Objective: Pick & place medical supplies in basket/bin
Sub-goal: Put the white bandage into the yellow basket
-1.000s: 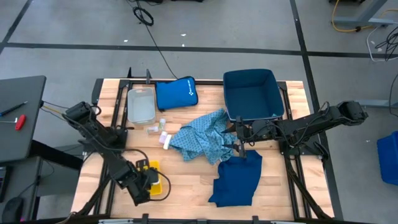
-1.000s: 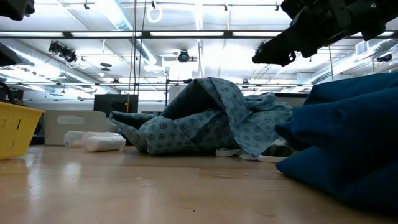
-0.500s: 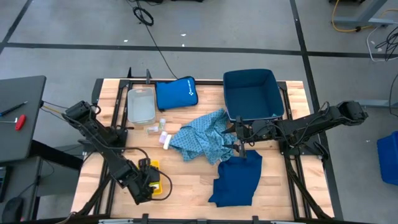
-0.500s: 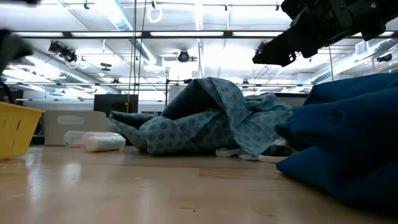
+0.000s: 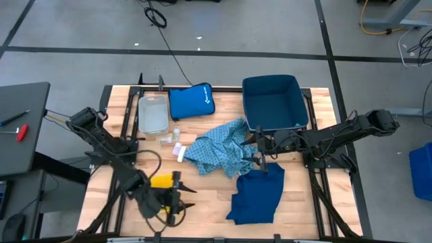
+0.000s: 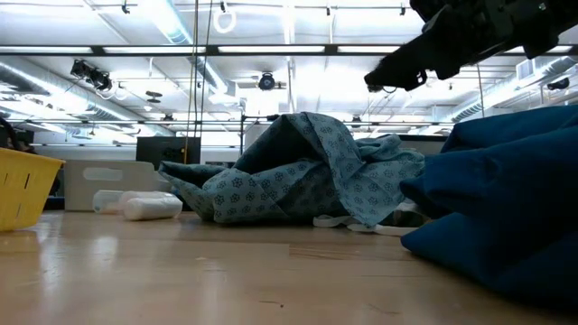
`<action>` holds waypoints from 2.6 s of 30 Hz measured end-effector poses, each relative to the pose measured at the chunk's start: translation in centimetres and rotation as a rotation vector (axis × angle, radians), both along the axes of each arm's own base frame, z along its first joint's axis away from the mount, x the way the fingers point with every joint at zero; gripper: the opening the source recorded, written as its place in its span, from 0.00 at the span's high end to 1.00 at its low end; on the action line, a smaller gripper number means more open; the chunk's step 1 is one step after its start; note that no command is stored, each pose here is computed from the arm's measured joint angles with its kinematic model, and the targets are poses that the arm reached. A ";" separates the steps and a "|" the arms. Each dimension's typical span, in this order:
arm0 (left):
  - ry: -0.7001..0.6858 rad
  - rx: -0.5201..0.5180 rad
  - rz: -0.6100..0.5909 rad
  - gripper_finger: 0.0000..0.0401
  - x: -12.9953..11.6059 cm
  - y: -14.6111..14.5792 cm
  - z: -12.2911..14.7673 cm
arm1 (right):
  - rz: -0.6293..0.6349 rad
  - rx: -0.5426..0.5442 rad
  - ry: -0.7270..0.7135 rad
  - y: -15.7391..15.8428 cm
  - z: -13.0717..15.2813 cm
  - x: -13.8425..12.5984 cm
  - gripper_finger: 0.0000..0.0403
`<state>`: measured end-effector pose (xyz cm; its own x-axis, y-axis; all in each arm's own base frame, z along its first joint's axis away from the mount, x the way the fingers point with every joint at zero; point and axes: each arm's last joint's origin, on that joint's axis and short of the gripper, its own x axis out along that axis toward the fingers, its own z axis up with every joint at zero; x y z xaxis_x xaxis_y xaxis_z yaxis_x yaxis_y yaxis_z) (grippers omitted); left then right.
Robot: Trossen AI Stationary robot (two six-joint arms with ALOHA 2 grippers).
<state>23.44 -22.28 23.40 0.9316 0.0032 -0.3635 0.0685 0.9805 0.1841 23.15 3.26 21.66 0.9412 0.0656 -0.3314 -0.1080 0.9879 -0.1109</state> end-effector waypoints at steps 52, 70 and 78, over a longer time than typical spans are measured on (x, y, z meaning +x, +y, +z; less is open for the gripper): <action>-0.306 -0.245 0.049 0.50 -1.1 16.8 -10.2 | 0.020 0.084 0.112 0.9 -2.5 1.2 0.30; -0.191 -0.329 0.121 0.51 -1.9 16.1 -11.6 | 0.095 0.139 0.121 1.6 -5.3 3.3 0.40; -0.172 -0.370 0.130 0.54 -2.3 15.7 -11.0 | 0.093 0.137 0.153 1.6 -5.6 3.1 0.43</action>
